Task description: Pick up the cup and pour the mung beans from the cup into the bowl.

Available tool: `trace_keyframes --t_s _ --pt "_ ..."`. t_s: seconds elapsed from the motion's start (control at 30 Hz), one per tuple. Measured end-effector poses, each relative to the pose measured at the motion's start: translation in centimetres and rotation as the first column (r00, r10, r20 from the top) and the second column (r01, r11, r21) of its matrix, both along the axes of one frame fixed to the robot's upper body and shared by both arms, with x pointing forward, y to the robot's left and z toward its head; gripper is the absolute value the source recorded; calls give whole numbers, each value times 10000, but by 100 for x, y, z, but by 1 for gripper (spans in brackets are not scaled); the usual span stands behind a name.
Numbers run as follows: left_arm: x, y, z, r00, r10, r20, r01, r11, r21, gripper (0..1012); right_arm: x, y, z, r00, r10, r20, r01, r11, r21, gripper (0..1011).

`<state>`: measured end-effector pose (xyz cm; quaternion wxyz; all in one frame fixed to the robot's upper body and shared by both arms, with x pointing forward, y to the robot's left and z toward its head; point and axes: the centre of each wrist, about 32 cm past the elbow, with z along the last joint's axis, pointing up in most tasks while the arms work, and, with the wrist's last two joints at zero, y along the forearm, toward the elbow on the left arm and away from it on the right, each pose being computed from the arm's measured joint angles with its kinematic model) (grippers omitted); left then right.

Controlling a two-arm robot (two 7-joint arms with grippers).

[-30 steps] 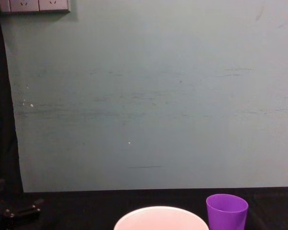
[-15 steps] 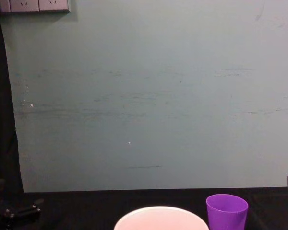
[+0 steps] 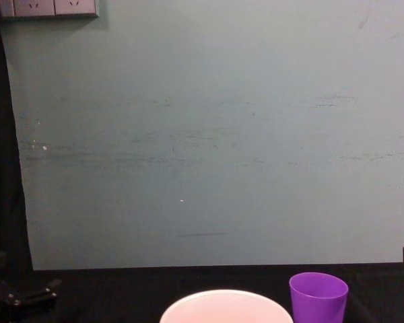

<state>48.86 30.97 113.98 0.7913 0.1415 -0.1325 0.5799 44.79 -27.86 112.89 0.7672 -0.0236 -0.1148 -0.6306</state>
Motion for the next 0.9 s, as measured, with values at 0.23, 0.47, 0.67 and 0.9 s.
trace_keyframes --t_s 0.23,0.47,0.67,0.9 --pt "0 0 0 10000 0 0 0 10000 -1 1003 0 -1 2 10000 -2 1 2 10000 -9 1002" --pt "0 0 0 10000 0 -1 0 10000 -1 1003 0 -1 3 10000 -10 -3 10 10000 -10 1002" --pt "0 0 0 10000 0 0 0 10000 -1 1003 0 -1 3 10000 -13 -5 13 10000 -10 1002" --pt "0 0 0 10000 -1 -1 1 10000 0 1003 0 -1 3 10000 -12 -3 12 10000 -10 1002"
